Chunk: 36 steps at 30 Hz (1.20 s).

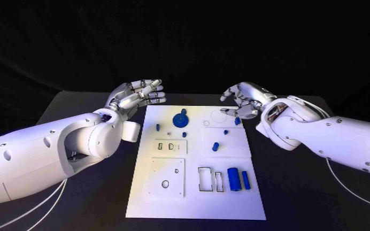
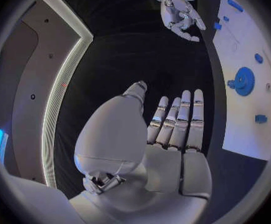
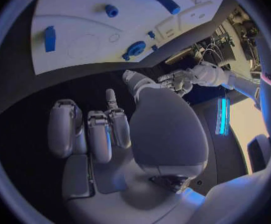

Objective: Assemble the parts on the task board

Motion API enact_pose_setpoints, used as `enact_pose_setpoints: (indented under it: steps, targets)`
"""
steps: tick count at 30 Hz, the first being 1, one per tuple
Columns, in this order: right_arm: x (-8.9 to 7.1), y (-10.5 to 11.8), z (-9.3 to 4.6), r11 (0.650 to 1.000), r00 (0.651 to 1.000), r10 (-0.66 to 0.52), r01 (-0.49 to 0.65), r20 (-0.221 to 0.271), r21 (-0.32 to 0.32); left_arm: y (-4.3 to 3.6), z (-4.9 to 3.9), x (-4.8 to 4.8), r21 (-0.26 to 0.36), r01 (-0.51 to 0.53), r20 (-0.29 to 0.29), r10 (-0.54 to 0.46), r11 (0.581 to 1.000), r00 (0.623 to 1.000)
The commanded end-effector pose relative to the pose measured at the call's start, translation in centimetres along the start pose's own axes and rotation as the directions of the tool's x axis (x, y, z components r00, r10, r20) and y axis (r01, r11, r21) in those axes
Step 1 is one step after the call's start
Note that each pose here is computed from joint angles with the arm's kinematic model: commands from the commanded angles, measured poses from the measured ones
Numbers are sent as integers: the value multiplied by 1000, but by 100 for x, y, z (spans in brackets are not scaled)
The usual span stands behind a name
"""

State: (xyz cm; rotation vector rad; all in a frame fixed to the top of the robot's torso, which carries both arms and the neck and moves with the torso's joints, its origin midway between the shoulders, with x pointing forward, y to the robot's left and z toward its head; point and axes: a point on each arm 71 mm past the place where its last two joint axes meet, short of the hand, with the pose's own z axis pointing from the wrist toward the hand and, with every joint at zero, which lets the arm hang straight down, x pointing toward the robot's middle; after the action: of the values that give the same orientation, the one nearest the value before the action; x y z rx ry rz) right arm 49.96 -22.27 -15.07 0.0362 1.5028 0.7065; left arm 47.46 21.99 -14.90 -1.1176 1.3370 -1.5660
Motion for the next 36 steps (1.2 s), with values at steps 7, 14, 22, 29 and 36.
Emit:
enact_pose_setpoints:
  steps: [7, 14, 22, 29, 36]
  targets:
    - [-53, -464, -244, 993, 993, 116, -115, -26, 13, 11, 2, -1, 9, 22, -44, -22, 1000, 999]
    - [43, -694, -319, 993, 994, 99, -95, -47, 66, 25, 0, -27, 6, 22, -42, -22, 1000, 999]
    - [178, -807, -313, 989, 992, 105, -96, -76, 117, 33, -2, -37, 6, 23, -42, -23, 1000, 999]
    - [239, -799, -271, 987, 990, 113, -102, -86, 124, 36, -1, -39, 5, 23, -41, -22, 1000, 999]
    - [300, -754, -218, 987, 987, 118, -105, -108, 121, 36, -3, -40, 4, 22, -40, -22, 1000, 999]
